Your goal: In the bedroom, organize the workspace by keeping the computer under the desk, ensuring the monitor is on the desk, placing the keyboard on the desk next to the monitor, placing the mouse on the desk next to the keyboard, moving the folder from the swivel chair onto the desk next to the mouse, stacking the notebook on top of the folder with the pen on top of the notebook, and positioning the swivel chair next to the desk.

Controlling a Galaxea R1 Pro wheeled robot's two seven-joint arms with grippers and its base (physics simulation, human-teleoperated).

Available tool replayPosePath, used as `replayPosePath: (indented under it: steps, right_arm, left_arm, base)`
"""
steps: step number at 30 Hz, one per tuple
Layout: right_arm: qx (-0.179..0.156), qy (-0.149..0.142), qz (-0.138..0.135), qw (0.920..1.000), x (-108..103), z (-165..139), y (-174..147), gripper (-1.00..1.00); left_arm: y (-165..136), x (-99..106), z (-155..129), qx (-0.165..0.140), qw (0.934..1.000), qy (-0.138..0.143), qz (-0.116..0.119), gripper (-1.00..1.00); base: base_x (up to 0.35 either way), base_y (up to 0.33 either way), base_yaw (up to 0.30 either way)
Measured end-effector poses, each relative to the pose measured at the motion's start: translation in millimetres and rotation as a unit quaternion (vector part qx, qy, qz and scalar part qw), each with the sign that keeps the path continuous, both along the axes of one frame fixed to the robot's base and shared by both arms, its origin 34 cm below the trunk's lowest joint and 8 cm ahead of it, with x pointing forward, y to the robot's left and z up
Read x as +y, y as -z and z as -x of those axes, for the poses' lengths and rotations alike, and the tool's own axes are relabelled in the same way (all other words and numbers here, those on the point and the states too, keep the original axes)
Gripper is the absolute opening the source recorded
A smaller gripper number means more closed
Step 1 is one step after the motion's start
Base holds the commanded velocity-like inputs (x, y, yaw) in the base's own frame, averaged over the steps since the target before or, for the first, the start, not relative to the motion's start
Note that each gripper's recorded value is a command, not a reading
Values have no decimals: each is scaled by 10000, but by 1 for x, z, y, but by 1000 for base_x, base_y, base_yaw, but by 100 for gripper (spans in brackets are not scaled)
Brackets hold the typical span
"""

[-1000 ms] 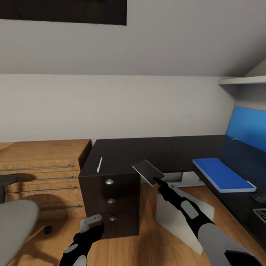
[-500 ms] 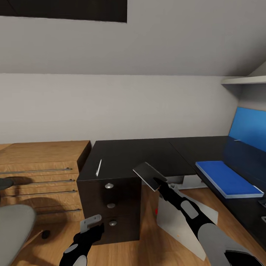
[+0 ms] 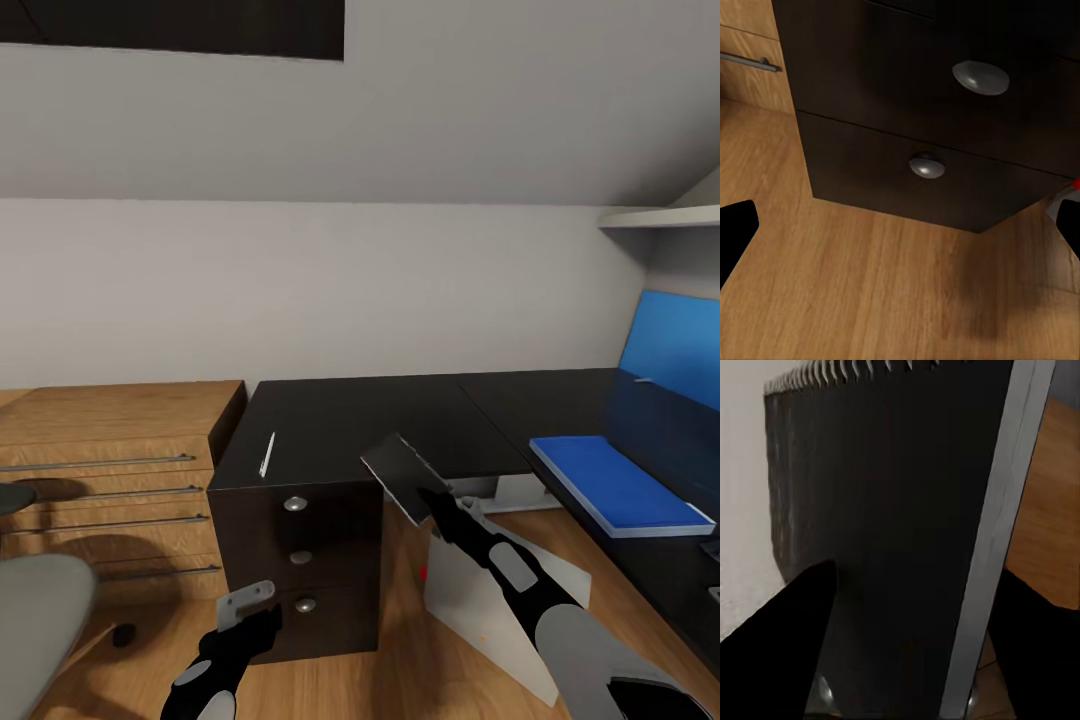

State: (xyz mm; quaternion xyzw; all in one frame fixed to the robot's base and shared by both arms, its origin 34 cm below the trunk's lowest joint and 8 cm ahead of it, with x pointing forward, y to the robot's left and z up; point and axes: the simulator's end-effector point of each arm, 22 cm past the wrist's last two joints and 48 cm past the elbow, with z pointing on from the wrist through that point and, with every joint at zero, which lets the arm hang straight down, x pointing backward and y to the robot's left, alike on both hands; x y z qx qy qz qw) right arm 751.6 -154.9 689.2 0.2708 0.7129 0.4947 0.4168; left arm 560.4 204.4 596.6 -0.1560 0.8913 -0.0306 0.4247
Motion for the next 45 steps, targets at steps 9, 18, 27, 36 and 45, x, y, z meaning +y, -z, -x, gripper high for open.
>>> replayPosePath:
  steps: [9, 18, 27, 36, 45]
  right_arm:
    - [-28, 13, -27, 10000, -1, -1, -2, -100]
    - [-64, 5, -35, 10000, -1, -2, -5, -100]
    - [-488, -157, -279, 9983, 4, 0, -27, -100]
    - [-646, -239, -379, 9969, 6, -1, -52, -100]
    - [-759, -206, -344, 9963, -2, -8, -79, -100]
  left_arm:
    - [0, 0, 0, 2, 10000, -1, -1, 100]
    - [0, 0, 0, -1, 10000, -2, -2, 100]
    - [0, 0, 0, 3, 10000, -1, -2, 100]
    - [-16, 0, -3, 6, 10000, -1, -3, 100]
    - [-33, 1, -5, 16, 10000, -3, -8, 100]
  base:
    - [0, 0, 0]
    - [0, 0, 0]
    - [0, 0, 0]
    - [0, 0, 0]
    - [0, 0, 0]
